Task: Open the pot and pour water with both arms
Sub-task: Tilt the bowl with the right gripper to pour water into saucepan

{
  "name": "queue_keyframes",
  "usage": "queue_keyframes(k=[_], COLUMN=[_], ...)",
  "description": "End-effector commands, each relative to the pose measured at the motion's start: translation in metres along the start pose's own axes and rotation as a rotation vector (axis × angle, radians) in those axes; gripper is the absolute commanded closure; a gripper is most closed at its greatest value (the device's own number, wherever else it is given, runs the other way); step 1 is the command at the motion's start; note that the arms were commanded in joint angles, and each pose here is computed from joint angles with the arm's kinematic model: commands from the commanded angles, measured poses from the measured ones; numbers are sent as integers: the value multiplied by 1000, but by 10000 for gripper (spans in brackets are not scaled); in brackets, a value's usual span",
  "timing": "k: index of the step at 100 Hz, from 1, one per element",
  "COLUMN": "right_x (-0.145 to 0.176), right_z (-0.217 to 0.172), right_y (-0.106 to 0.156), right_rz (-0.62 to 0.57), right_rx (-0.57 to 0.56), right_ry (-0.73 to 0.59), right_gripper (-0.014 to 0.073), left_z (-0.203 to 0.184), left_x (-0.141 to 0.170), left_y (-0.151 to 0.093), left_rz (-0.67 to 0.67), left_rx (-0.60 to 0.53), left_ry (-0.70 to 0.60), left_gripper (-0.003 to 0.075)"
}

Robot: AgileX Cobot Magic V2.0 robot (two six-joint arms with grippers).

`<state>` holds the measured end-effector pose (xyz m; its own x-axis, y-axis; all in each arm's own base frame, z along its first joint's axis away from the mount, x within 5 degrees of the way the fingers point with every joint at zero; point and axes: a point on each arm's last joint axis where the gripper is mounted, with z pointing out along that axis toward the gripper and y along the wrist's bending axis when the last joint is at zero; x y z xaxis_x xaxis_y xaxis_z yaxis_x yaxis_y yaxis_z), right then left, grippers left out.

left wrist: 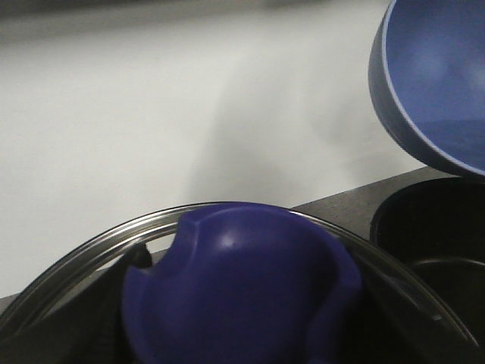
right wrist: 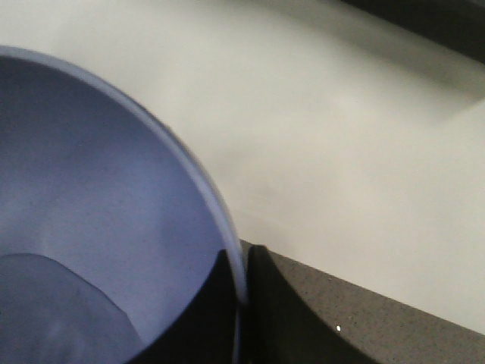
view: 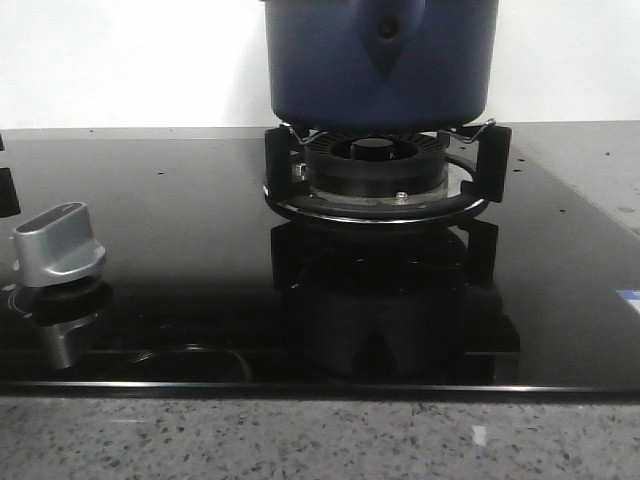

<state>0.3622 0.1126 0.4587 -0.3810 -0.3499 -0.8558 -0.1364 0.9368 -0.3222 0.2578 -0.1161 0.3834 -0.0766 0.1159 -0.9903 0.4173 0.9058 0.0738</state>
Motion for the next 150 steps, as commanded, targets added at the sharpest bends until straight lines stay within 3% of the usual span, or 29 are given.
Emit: queue_keyframes(k=[1, 72, 150], right_x=[-24, -24, -35], right_z=[-29, -30, -37], right_y=[-13, -1, -9], right_rz=[-18, -109, -211], right_rx=[54, 173, 326], right_ry=[-174, -204, -307], right_gripper=[641, 641, 641], left_z=[-12, -12, -12], left_x=[-21, -21, -21], left_y=[-1, -1, -1], left_rz=[-38, -38, -38], left_rx=[28, 28, 28], left_ry=[-80, -80, -80], left_gripper=[459, 459, 459])
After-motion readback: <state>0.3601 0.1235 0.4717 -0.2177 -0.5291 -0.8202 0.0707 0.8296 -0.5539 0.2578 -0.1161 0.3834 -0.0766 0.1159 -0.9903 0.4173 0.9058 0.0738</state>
